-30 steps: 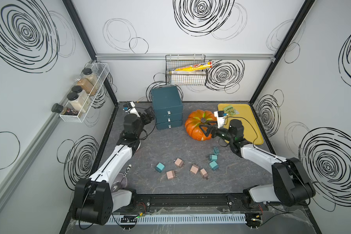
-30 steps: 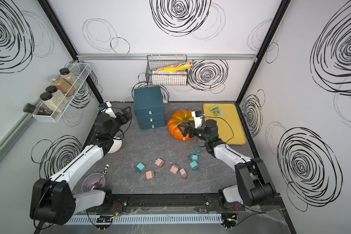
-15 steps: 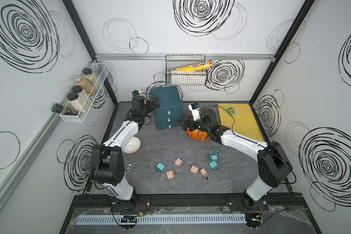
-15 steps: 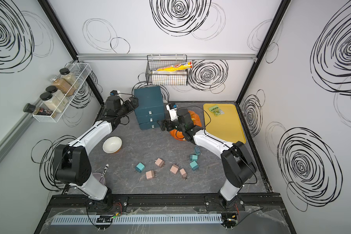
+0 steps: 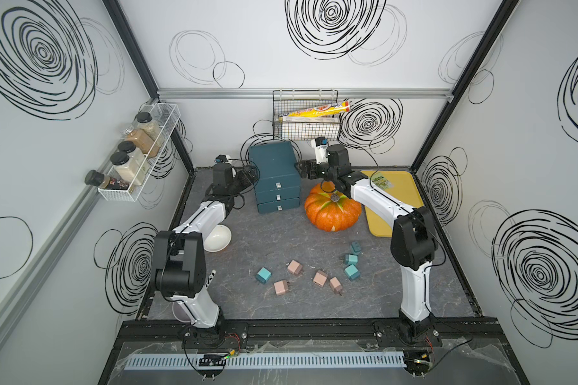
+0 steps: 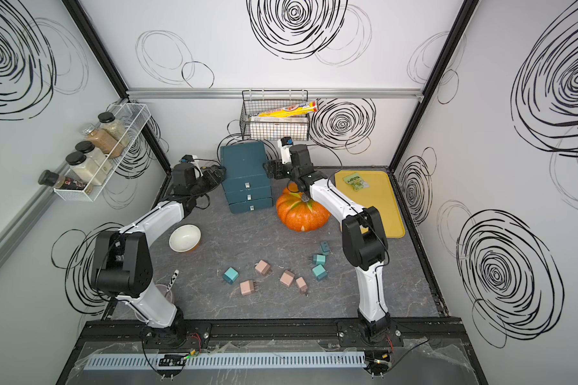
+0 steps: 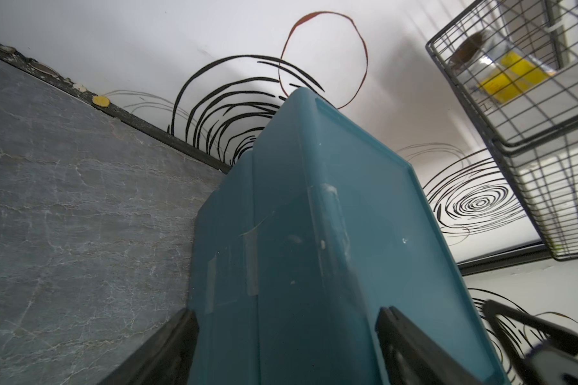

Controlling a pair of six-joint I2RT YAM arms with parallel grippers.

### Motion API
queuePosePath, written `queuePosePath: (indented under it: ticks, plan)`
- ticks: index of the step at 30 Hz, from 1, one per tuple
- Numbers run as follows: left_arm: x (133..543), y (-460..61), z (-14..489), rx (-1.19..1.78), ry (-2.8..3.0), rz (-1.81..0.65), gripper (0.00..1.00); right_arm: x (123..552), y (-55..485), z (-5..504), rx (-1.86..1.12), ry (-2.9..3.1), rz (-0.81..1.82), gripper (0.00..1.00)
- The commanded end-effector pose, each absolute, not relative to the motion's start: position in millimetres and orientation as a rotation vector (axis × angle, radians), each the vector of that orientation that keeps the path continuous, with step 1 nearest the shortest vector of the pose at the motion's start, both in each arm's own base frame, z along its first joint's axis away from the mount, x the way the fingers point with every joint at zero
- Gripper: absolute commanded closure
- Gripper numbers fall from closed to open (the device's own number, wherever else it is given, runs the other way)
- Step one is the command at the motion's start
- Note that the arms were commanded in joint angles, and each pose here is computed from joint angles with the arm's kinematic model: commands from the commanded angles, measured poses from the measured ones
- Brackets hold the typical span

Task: Place the plugs into the drawer by color
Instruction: Move the storage box to the center of the board.

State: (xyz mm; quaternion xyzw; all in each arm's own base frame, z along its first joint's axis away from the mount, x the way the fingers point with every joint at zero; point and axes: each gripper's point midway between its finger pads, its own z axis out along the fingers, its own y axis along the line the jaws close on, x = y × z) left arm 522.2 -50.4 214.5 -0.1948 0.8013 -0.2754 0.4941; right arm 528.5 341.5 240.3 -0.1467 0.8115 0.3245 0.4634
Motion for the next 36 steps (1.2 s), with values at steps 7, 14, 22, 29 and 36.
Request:
queuePosePath:
  ticks: [7, 14, 22, 29, 36]
  plan:
    - [531.8, -65.7, 219.3, -0.393, 1.896, -0.818, 0.20, 512.3, 369.0, 241.7, -0.455, 2.031, 0.980, 0.19]
    - [530.5, -73.2, 201.8, -0.391, 1.926, -0.870, 0.33, 496.1, 389.2, 222.1, -0.499, 2.086, 1.119, 0.24]
    - [512.2, -80.9, 211.9, -0.383, 1.910, -0.926, 0.51, 448.4, 410.3, 232.6, -0.593, 2.054, 1.158, 0.25]
    - [487.1, -96.7, 232.6, -0.326, 1.908, -0.952, 0.61, 421.1, 408.6, 254.8, -0.606, 2.030, 1.240, 0.27]
    - [456.6, -107.0, 232.7, -0.316, 1.938, -0.990, 0.61, 390.5, 400.4, 254.8, -0.598, 2.041, 1.298, 0.29]
